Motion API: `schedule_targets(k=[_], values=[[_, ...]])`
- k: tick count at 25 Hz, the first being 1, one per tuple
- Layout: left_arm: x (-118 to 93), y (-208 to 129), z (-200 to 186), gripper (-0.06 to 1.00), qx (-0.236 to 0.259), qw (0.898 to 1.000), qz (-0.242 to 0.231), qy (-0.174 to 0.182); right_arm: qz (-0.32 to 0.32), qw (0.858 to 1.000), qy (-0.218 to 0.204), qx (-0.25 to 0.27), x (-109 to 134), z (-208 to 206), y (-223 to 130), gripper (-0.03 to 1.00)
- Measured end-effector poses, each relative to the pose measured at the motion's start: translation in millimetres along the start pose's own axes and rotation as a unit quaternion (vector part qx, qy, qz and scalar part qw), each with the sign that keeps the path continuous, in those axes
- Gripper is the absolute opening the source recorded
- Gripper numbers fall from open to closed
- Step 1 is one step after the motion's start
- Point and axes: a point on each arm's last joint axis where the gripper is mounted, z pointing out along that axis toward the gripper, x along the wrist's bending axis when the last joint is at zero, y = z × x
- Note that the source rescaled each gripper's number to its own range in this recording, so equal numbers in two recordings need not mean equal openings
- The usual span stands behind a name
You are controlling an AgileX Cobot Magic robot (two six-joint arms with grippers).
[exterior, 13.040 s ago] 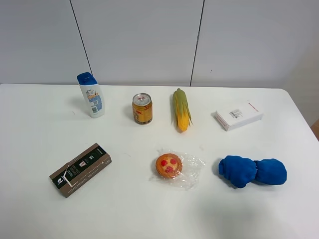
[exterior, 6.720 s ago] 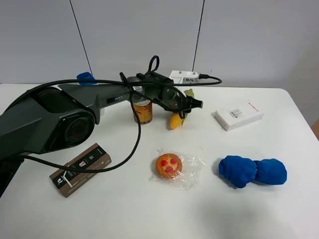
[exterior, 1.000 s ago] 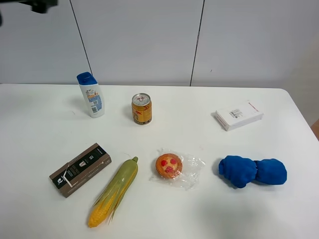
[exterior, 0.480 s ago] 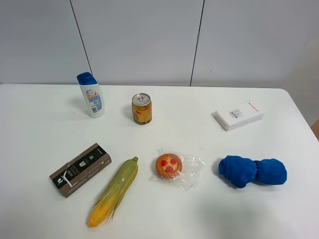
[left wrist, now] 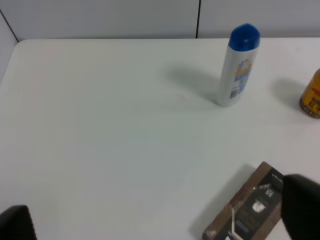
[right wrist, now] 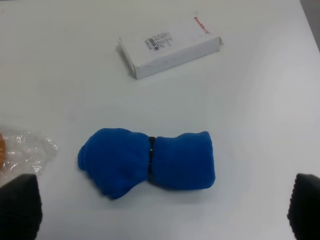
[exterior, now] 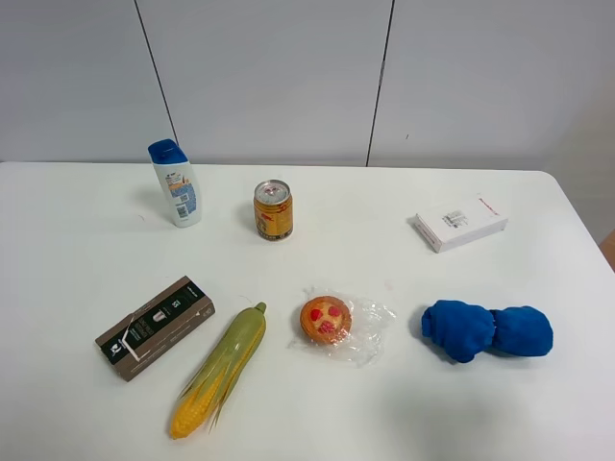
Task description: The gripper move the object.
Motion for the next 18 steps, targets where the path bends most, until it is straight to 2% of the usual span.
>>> schedule_targets(k=[5,9,13,18], values=[[1,-57,-3,1.00,-0.023,1.000,-0.001,-0.009,0.000,1.000,0.000,0.000,0,0,0,1.00],[1,-89,-9,1.00,-0.058,0.998,0.016,-0.018,0.000,1.000,0.000,0.000,0,0,0,1.00],[2,-111,-11,1.00,-0.086,0.994,0.060,-0.015,0.000,1.000,0.000,0.000,0,0,0,1.00],[1,-120,-3,1.00,-0.073,0.994,0.075,-0.023,0.000,1.000,0.000,0.000,0,0,0,1.00]])
